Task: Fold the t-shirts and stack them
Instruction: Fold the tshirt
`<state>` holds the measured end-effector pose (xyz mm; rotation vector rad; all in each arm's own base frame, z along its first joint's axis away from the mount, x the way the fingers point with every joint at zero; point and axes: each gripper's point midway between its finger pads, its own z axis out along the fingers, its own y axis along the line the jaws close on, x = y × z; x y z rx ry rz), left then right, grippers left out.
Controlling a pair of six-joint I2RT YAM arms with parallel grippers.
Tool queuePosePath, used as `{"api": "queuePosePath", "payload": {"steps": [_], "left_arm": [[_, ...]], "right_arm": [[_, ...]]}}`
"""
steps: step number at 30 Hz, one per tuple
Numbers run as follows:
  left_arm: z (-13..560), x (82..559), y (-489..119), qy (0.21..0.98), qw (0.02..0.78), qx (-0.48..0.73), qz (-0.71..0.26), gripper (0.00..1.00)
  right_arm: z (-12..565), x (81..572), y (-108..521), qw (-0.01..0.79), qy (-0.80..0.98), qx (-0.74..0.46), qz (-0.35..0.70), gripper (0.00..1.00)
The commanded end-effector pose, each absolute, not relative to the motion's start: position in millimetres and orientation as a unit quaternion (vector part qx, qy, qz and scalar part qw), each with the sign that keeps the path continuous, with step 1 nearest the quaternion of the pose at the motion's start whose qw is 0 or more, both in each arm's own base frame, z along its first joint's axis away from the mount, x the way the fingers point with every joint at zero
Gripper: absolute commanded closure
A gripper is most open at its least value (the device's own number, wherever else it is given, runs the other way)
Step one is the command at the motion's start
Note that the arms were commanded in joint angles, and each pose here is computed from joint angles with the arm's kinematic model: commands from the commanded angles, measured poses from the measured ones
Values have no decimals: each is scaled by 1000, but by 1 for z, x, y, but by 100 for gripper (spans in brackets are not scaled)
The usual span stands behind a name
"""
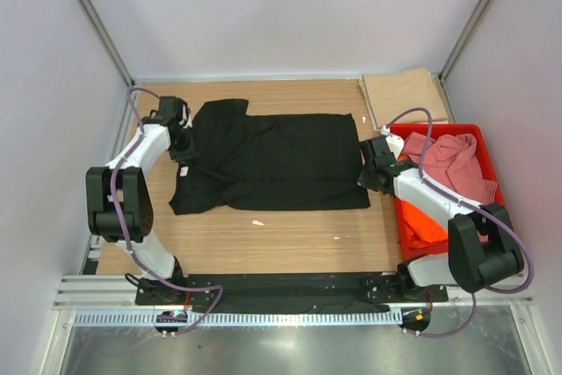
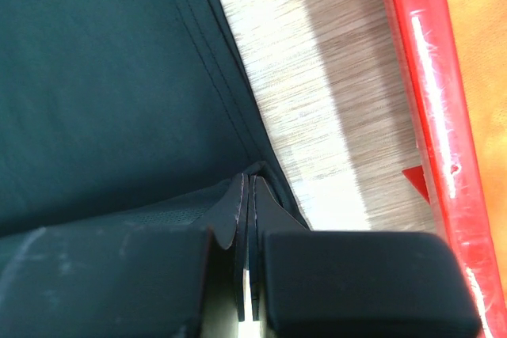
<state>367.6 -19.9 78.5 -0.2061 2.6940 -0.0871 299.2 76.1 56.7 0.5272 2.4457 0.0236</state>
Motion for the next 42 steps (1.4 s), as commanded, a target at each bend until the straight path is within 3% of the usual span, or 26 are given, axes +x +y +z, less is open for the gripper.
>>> {"api": "queuePosePath", "payload": {"steps": [1,24,28,33,37,42], "left_arm": [[89,381,-19,970,231,-67,-26,100],[75,394,-4,972,210,-101,34,100],[75,391,-4,972,204,-110,36,84],[109,380,8,960,229,-145,65,70],[132,363,0,949,259,-174,34,67],[119,330,-21,940,260,-219,-33,67]], "right_arm": [[68,316,70,345,915,208,-5,99],[76,344,66,351,915,193,-49,98],[87,354,66,356,913,192,-54,81],[112,349,70,355,916,181,-39,71],[111,330,85,338,924,176,15,73],[96,317,99,316,933,165,56,80]]}}
